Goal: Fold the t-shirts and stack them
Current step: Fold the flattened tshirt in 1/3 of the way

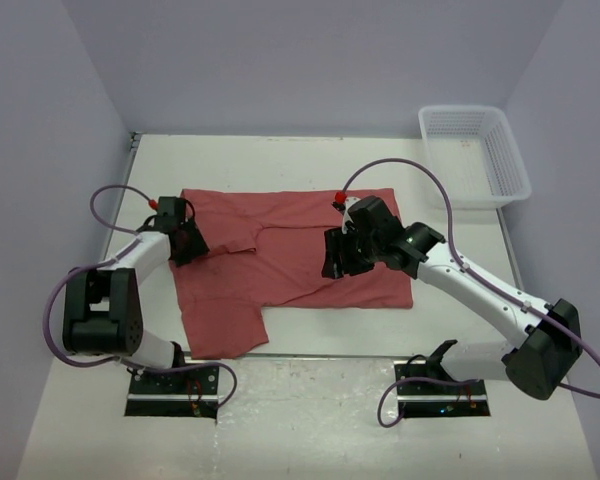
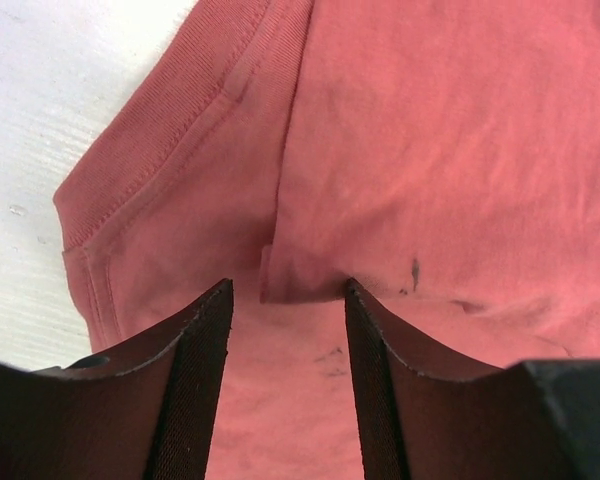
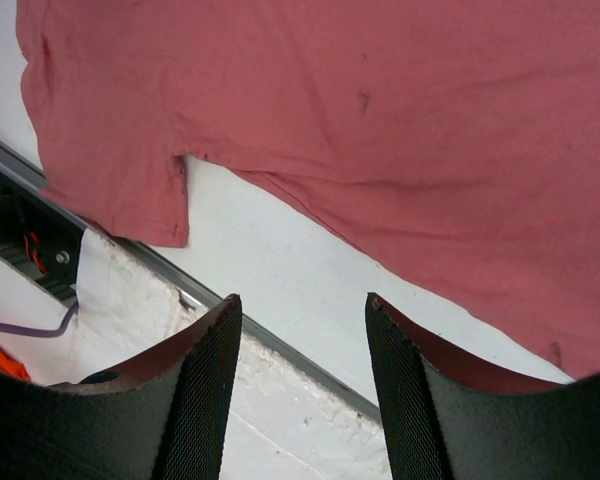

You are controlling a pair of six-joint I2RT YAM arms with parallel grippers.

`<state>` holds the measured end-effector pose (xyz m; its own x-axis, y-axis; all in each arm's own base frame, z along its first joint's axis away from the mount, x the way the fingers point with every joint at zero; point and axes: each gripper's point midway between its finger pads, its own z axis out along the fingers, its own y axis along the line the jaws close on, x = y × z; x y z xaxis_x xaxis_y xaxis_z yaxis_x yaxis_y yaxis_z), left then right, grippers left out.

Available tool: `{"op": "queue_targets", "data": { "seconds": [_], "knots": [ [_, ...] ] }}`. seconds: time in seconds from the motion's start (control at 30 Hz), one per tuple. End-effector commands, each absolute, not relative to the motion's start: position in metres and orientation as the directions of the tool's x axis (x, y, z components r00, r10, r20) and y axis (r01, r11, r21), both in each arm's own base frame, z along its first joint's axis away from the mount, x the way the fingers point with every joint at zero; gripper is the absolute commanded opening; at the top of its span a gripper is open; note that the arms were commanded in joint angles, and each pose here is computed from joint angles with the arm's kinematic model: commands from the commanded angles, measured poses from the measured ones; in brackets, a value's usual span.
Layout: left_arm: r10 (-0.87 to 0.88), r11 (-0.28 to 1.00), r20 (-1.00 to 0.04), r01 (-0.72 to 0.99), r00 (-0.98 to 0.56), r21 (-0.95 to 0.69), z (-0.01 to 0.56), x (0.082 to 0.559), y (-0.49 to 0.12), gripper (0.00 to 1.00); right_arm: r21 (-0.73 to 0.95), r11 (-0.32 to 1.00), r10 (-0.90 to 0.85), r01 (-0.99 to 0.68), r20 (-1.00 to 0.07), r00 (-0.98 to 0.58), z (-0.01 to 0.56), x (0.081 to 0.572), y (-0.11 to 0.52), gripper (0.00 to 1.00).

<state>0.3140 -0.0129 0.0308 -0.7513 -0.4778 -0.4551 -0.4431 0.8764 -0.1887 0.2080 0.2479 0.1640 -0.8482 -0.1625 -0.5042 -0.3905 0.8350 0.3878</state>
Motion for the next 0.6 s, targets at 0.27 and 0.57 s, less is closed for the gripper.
{"op": "queue_targets", "data": {
  "seconds": [0.27, 0.57],
  "knots": [
    [-0.473, 0.879, -0.511, -0.423, -0.717, -0.221, 0.042, 0.339, -0.013, 0.19, 0.419, 0.818, -0.154, -0.395, -0.502, -0.851, 0.162, 0.209, 0.256, 0.54],
    [-0.475, 0.879, -0.522, -0.401, -0.708, -0.256, 0.066, 0.341, -0.018, 0.0, 0.428, 0.816, -0.146, -0.388, -0.497, -0.855, 0.159, 0.21, 0.258, 0.53]
  ]
}}
